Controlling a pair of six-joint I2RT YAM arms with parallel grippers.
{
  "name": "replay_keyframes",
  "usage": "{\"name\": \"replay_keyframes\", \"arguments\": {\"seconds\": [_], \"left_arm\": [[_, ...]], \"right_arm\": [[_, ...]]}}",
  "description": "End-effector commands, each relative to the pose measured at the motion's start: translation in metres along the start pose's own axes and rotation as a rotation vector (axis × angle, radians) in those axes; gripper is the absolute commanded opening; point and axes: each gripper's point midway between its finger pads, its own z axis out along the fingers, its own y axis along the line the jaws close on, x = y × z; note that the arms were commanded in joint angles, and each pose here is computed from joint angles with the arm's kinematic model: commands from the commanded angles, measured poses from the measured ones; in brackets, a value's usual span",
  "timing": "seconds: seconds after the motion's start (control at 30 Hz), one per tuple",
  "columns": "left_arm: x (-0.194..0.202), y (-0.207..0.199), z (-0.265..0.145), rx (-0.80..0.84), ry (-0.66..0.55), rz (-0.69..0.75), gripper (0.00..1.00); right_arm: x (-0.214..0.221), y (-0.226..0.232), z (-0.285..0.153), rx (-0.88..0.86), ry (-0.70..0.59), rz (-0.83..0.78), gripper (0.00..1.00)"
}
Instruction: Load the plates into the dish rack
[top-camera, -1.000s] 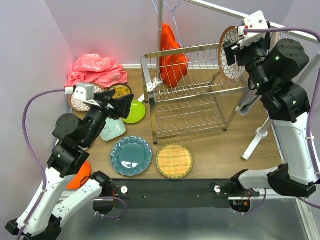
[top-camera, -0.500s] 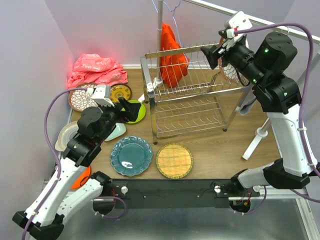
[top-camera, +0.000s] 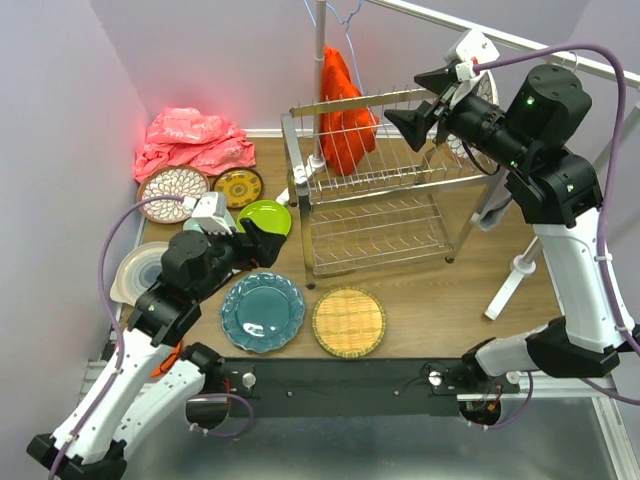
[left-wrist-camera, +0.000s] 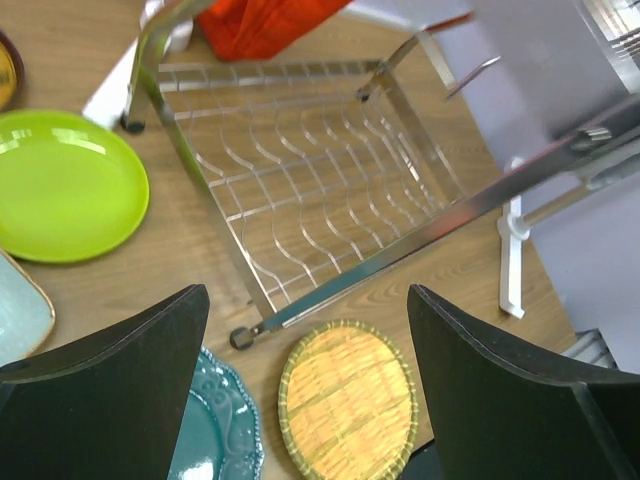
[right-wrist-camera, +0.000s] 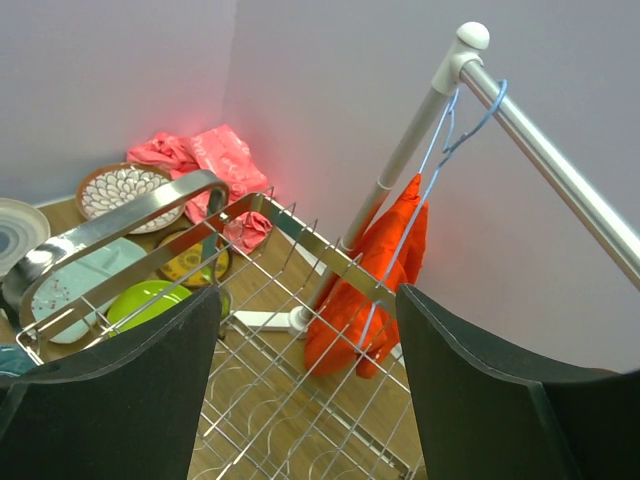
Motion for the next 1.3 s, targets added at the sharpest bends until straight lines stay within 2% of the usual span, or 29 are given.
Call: {"name": "replay_keyframes", "arguments": {"seconds": [0.0, 0.1, 0.23, 0.37, 0.43, 0.67, 0.83, 1.0, 1.1, 1.27], "left_arm": [[0.020, 0.007, 0.023, -0.016, 0.062, -0.103, 0.89], [0.025, 0.023, 0.039, -0.058, 0.086, -0.160, 0.86], [0.030, 0.065, 0.054, -0.135, 0.113, -0.233, 0.80], [0.019, 0.112, 0.061, -0.253, 0.075, -0.283, 0.80], [0.011, 0.137, 0.066, -0.317, 0.059, -0.286, 0.79], [-0.030, 0.195, 0.086, -0.375, 0.010, -0.240, 0.78], [-0.056, 0.234, 0.094, -0.401, -0.043, -0.322, 0.71], [-0.083, 0.275, 0.073, -0.464, -0.207, -0.483, 0.72], [-0.088, 0.297, 0.062, -0.488, -0.266, -0.533, 0.71], [-0.081, 0.329, 0.056, -0.556, -0.270, -0.577, 0.71]], "right_arm": [[-0.001, 0.012, -0.007, -0.040, 0.001, 0.050, 0.79], [-0.003, 0.009, -0.008, -0.019, 0.001, 0.062, 0.80], [0.001, 0.008, -0.006, -0.007, 0.011, 0.092, 0.80], [0.007, 0.009, -0.005, -0.007, 0.026, 0.106, 0.80], [0.010, 0.009, -0.004, -0.004, 0.032, 0.110, 0.80], [0.015, 0.004, 0.000, 0.026, 0.045, 0.131, 0.79], [0.022, 0.000, 0.004, 0.067, 0.057, 0.193, 0.80], [0.030, 0.003, 0.009, 0.067, 0.072, 0.247, 0.80], [0.032, 0.005, 0.014, 0.056, 0.074, 0.262, 0.80], [0.031, 0.004, 0.019, 0.058, 0.067, 0.281, 0.80]]}}
